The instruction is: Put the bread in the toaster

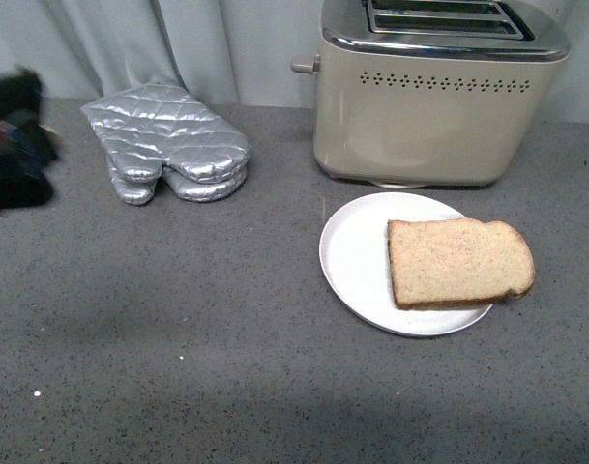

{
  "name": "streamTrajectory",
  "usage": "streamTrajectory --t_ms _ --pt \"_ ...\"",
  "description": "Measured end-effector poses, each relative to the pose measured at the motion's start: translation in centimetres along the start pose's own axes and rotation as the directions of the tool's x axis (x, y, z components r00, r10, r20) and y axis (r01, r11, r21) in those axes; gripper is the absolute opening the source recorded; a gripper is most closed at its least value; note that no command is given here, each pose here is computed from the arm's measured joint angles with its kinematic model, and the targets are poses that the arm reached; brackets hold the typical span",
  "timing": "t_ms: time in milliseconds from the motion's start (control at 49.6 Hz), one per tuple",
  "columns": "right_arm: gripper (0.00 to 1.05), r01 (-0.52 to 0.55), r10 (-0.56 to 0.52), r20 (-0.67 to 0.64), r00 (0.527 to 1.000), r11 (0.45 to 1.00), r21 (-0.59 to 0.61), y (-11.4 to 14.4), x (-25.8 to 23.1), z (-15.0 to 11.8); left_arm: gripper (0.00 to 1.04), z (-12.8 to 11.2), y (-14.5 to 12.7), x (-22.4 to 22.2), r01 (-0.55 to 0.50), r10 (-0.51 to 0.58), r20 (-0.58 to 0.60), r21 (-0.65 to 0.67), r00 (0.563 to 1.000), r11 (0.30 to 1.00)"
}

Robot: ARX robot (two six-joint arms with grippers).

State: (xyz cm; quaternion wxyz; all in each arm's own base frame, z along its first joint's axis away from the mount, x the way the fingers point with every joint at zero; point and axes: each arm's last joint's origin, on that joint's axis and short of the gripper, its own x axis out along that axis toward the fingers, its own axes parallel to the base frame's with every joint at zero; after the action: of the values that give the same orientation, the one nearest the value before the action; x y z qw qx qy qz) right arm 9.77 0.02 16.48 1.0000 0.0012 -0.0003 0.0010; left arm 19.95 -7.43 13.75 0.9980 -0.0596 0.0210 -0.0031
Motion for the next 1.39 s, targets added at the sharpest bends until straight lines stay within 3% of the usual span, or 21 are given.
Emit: streamTrajectory --t_ms 81,282,746,827,1392 --pt "0.95 0.000 0.000 0.001 1.000 1.000 0.000 0.0 0.0 0.0 0.50 0.9 1.1 -0.9 0.002 -0.003 0.038 0.044 0.999 0.999" --pt "0.95 -0.001 0.001 0.001 1.000 1.000 0.000 0.0 0.0 0.0 0.04 1.5 3.9 -3.5 -0.002 -0.001 0.021 0.104 1.000 0.995" --pt "0.95 -0.001 0.001 0.001 1.000 1.000 0.000 0.0 0.0 0.0 0.04 3.6 6.3 -6.5 0.022 -0.027 0.043 0.113 0.999 0.993" --pt "0.95 -0.002 0.002 0.001 1.000 1.000 0.000 0.0 0.0 0.0 0.04 3.8 6.9 -6.9 -0.012 0.006 0.054 0.111 0.999 0.994" --pt "0.95 -0.001 0.001 0.001 1.000 1.000 0.000 0.0 0.0 0.0 0.04 4.0 6.9 -8.5 -0.008 0.001 0.063 0.111 0.998 0.994"
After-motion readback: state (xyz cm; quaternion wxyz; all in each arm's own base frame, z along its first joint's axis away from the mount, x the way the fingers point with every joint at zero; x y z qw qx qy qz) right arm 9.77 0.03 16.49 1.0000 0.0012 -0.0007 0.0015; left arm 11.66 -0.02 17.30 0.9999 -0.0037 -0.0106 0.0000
